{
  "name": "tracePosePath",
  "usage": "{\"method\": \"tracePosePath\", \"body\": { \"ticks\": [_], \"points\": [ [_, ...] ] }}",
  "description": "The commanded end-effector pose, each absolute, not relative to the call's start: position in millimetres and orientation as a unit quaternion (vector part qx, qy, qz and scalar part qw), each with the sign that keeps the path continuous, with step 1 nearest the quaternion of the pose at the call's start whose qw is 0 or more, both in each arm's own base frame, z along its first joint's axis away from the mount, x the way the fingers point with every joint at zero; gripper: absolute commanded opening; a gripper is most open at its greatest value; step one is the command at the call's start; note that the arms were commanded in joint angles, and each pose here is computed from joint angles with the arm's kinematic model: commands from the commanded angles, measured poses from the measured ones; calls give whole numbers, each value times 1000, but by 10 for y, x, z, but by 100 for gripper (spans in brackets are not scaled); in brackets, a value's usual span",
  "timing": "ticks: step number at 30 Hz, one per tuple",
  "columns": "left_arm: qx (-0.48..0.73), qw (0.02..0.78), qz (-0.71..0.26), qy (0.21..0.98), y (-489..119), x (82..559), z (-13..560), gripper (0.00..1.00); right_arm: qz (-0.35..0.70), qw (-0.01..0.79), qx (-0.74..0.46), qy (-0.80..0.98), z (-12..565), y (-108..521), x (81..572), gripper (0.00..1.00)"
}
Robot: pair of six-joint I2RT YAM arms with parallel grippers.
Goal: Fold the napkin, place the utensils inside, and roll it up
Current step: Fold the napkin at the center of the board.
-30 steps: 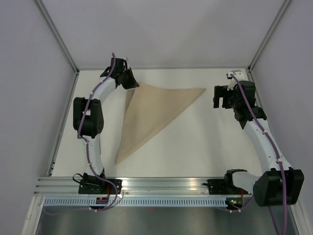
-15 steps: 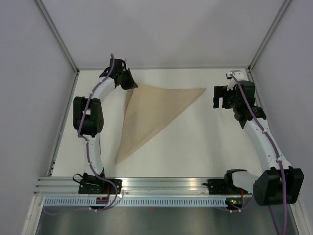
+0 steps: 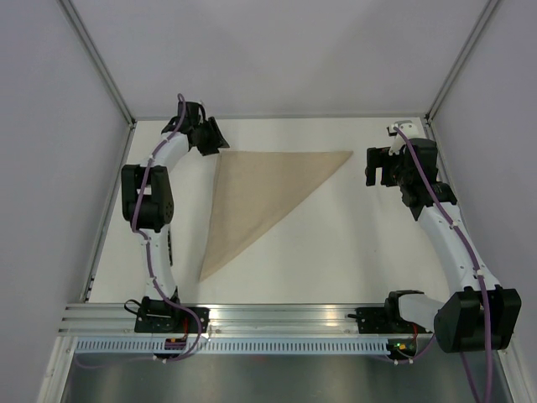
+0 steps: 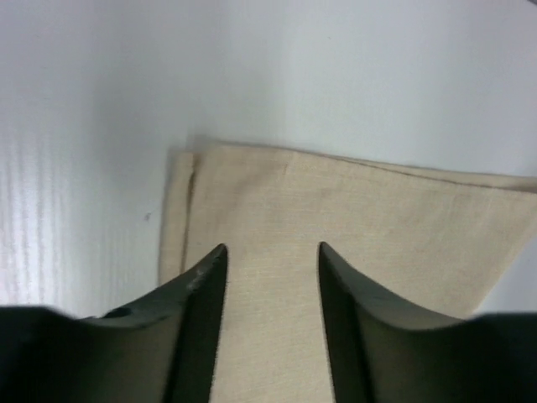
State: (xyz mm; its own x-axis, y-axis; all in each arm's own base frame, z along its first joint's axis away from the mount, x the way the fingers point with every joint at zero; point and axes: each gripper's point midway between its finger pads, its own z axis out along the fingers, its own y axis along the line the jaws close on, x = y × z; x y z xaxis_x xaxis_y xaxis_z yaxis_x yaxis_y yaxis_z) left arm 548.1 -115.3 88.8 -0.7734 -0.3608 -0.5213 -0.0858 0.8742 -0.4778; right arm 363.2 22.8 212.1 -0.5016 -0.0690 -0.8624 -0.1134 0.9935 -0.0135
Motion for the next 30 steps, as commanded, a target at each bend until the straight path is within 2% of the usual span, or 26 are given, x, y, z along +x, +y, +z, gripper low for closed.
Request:
{"method": "tracePosePath", "body": {
  "ticks": [1, 5, 9, 10, 12, 13, 15, 21, 27, 30],
  "points": [
    [-146, 354, -211, 899, -854, 5659, 1192, 59, 26, 490, -54, 870, 2080, 237, 3623, 98],
    [-166, 376, -190, 892, -647, 5568, 1419, 69, 39, 485, -62, 871, 2062, 284, 3612, 98],
    [-216, 395, -147, 881, -451, 5244, 1572, 70, 49, 480, -69, 873, 2056, 332, 3606, 98],
    [-230, 377, -129, 888, -395, 5061, 1396, 70, 51, 478, -70, 874, 2050, 337, 3606, 98],
    [-261, 399, -92, 874, -217, 4848, 1556, 70, 58, 475, -74, 875, 2051, 365, 3592, 98],
    [-278, 383, -50, 879, -71, 4636, 1365, 70, 59, 472, -75, 876, 2043, 364, 3577, 98],
    [-292, 385, -26, 875, 44, 4393, 1421, 71, 65, 473, -80, 875, 2062, 395, 3558, 98],
    [-339, 311, 67, 886, 473, 3425, 956, 75, 87, 468, -93, 875, 2064, 473, 3488, 98],
    [-354, 273, 95, 890, 674, 2916, 704, 75, 108, 457, -100, 877, 2016, 549, 3448, 98],
    [-346, 261, 92, 896, 664, 2848, 650, 74, 113, 452, -102, 879, 1989, 567, 3444, 98]
  ]
}}
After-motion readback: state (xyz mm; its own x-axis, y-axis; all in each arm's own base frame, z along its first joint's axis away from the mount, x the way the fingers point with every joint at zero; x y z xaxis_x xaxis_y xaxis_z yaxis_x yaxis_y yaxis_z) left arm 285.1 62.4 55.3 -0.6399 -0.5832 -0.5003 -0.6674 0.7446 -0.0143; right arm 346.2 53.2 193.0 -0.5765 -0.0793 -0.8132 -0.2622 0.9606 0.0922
